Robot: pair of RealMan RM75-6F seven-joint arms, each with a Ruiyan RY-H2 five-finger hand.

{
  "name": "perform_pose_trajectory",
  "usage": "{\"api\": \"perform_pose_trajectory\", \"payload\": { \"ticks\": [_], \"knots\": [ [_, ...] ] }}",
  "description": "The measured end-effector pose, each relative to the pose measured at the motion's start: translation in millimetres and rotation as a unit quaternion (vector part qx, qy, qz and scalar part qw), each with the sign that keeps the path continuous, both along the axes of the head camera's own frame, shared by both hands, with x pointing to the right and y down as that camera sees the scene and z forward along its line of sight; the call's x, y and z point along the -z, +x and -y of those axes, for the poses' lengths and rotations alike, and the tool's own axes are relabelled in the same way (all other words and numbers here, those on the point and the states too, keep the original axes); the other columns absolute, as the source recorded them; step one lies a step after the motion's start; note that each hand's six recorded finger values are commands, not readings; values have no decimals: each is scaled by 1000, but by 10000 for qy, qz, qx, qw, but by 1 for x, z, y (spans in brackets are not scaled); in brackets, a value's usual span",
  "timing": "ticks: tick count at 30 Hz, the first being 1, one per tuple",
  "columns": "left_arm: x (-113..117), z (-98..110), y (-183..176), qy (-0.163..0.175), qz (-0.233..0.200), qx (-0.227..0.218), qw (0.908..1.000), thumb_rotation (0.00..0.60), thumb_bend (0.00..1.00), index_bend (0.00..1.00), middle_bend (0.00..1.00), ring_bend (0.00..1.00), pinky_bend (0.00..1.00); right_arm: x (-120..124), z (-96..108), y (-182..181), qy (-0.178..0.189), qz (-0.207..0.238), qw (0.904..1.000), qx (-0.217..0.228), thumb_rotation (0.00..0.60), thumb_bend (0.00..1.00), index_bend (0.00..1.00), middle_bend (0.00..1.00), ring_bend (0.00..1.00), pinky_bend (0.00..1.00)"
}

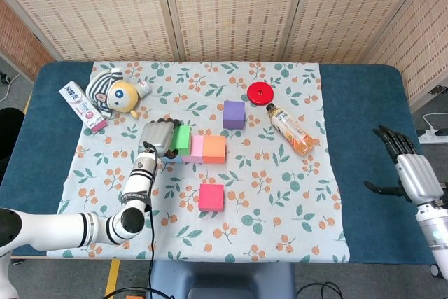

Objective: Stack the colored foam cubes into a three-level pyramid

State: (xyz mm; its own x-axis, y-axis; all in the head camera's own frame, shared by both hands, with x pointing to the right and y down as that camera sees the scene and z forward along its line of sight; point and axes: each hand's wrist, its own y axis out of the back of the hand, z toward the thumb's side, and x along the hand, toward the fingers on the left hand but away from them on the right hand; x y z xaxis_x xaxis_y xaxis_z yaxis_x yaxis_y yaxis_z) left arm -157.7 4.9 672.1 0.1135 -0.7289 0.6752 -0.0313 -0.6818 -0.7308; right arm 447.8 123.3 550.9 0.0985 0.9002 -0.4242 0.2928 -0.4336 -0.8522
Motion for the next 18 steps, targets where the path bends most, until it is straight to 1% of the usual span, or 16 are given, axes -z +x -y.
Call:
{"api": "perform_pose_trajectory", "payload": {
  "ticks": [11, 16, 18],
  "knots": [
    [2, 2, 1, 76, 8, -32, 10000, 600, 326, 286, 201, 174, 249, 1, -2, 2, -3, 6, 10000, -24, 600, 19, 0, 0, 0, 0],
    [0, 0, 2, 42, 8, -40, 10000, 600, 326, 283, 200, 172, 249, -1, -2, 2, -26, 7, 10000, -33, 600, 18, 0, 0, 0, 0],
    [-2, -1, 2, 10, 12, -56, 10000, 600, 325, 277, 187, 151, 246, -1, -2, 2, -30, 2, 10000, -33, 600, 18, 0, 0, 0, 0]
  ]
}}
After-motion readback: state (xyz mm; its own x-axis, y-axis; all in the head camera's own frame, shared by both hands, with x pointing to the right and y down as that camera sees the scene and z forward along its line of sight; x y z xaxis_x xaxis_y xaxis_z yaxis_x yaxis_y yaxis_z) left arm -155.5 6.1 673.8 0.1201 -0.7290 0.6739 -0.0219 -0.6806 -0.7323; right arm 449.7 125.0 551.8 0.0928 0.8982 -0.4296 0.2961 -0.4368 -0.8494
